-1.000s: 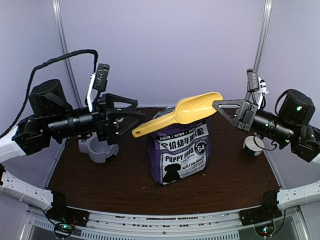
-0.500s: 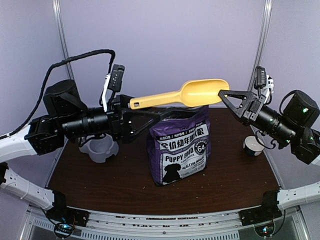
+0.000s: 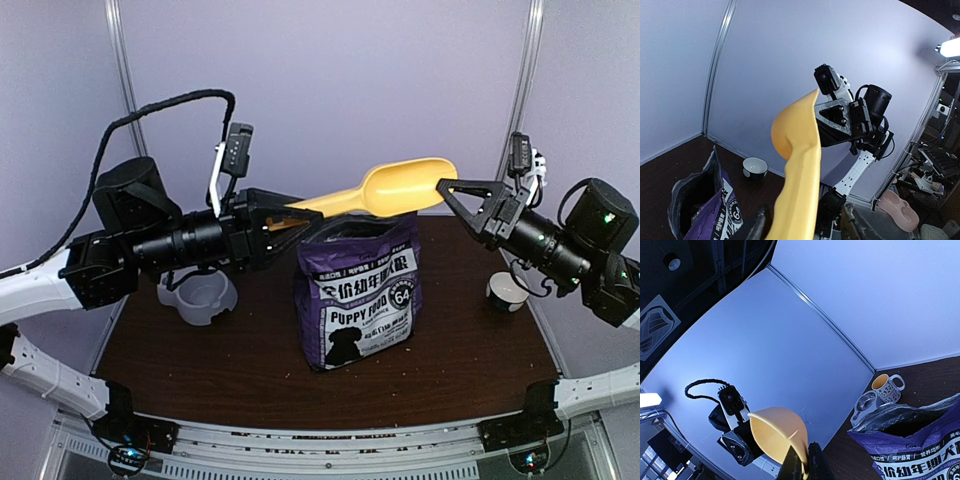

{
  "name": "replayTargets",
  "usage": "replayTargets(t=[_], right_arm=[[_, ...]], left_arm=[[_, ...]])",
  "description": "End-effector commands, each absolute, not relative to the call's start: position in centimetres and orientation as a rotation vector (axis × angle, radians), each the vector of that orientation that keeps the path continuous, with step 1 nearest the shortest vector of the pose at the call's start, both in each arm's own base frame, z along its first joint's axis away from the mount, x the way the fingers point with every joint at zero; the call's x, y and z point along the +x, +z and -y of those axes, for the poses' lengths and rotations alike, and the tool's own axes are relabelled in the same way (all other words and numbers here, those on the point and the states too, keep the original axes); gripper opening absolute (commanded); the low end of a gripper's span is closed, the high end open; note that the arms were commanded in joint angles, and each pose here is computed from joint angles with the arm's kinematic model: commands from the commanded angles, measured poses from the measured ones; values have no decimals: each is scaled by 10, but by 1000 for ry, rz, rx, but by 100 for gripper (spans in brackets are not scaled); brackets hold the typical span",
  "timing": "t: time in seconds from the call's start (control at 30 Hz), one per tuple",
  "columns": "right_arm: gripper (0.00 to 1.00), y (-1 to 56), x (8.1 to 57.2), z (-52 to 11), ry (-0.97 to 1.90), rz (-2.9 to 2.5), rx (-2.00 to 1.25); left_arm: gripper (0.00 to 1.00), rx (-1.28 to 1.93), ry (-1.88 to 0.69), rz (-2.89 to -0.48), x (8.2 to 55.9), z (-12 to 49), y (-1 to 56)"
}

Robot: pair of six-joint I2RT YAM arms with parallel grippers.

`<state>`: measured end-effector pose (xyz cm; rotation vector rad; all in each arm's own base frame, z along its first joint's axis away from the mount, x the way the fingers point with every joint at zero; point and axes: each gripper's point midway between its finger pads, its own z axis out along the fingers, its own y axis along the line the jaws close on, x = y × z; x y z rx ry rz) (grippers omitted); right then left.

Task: Serve the pet food
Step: Pass from the right arm to the left

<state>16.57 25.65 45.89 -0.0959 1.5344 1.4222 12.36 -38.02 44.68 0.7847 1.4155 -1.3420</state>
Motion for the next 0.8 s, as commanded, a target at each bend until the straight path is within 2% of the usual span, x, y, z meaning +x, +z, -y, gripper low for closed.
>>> replayTargets(t=[0.0, 0.1, 0.27, 0.37, 0.53, 0.63, 0.77], right_arm=[[0, 472, 163, -252, 1432, -1506, -94], [0, 471, 164, -252, 1414, -1518, -100], [0, 467, 164, -254, 1405, -1534, -107], [0, 464, 166, -254, 1393, -1550, -106], [0, 458, 169, -255, 1367, -1576, -99], [1, 455, 171, -252, 1344, -1584, -85], [36, 448, 177, -241, 1275, -1603, -51]], left_arm=[[46, 788, -1384, -1377, 119, 385, 459], [40, 787, -1387, -1380, 119, 385, 458], [38, 788, -1395, -1371, 119, 387, 459], [24, 789, -1398, -1365, 119, 388, 459], [23, 784, -1390, -1383, 121, 389, 457], [19, 761, -1353, -1435, 128, 388, 452], [17, 670, -1319, -1474, 139, 380, 452]])
